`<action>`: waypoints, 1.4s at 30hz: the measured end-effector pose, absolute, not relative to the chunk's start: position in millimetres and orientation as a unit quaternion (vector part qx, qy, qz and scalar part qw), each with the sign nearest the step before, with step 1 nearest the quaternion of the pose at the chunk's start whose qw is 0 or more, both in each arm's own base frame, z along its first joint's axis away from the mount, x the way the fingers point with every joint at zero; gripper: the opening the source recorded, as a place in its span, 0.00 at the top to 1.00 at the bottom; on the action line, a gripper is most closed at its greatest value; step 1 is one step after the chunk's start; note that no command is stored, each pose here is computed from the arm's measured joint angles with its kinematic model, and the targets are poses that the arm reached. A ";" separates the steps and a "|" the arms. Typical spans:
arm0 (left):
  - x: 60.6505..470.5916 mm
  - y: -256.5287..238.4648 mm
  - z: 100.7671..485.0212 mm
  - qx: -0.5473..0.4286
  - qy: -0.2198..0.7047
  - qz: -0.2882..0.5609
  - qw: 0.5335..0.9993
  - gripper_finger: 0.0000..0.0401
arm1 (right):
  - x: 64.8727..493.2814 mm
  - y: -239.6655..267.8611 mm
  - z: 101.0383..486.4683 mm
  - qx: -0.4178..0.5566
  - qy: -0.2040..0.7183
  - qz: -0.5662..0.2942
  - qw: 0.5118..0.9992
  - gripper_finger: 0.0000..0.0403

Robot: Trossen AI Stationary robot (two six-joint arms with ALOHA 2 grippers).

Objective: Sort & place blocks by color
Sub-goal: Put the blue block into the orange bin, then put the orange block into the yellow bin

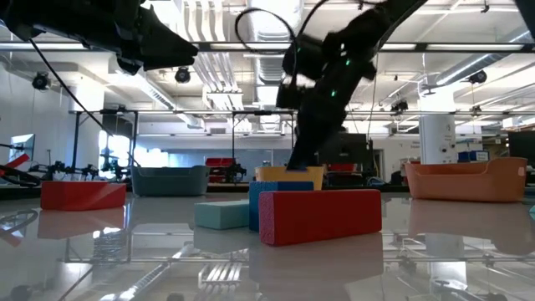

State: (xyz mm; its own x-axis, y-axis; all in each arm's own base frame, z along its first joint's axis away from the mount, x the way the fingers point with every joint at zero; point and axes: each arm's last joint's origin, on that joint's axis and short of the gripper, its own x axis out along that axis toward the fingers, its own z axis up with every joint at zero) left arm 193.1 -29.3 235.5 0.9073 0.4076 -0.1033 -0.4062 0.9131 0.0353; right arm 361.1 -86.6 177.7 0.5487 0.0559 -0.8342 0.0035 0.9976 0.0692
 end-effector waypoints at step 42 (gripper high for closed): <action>193.6 -29.6 235.1 -0.009 0.051 0.208 0.977 0.53 | 196.2 -52.6 219.3 0.192 0.573 -0.416 0.680 0.52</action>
